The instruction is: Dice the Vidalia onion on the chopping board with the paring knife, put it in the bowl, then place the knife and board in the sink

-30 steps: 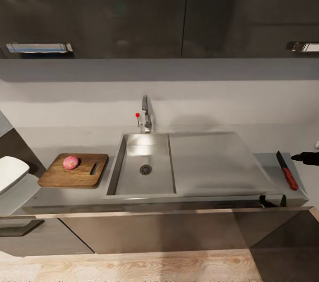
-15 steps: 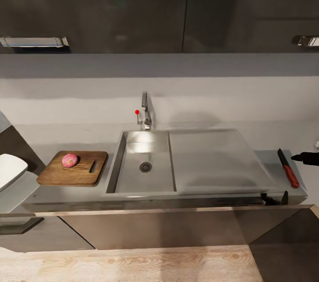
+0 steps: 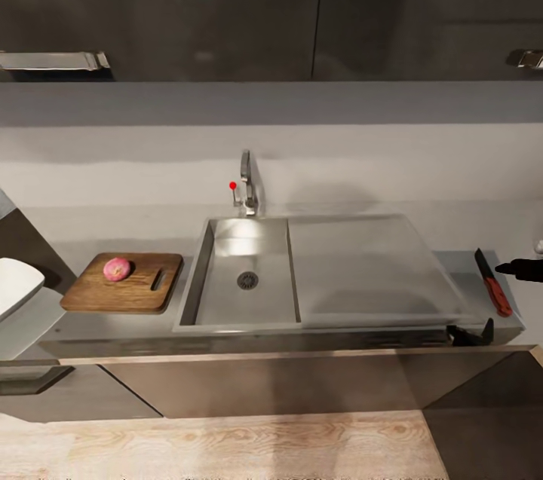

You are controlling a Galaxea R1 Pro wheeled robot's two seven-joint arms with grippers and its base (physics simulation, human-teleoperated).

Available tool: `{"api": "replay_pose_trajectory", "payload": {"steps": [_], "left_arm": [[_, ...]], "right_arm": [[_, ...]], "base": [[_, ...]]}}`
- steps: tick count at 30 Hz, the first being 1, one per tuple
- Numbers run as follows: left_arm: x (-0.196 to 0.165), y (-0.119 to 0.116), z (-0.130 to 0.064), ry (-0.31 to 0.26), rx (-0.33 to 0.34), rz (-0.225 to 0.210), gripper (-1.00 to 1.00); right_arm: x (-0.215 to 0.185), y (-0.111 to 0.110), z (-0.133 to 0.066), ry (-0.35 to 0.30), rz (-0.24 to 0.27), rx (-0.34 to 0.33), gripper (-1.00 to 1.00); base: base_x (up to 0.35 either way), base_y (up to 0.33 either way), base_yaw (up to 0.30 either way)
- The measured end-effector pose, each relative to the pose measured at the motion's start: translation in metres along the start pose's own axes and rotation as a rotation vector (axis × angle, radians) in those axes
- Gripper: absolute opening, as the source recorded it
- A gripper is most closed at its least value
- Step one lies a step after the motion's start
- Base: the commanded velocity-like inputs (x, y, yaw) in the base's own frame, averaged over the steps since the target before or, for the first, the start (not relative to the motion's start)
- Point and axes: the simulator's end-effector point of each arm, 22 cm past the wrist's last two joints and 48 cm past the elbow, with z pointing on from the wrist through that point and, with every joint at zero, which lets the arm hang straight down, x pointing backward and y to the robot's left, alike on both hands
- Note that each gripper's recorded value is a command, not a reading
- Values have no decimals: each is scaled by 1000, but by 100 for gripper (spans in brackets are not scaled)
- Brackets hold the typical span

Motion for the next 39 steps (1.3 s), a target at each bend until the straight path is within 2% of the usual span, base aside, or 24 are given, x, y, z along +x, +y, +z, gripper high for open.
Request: {"api": "replay_pose_trajectory", "payload": {"steps": [39], "left_arm": [[26, 1, 9, 62, -2, 7, 100]], "right_arm": [[25, 3, 30, 57, -16, 7, 100]], "base": [[0, 0, 0]]}}
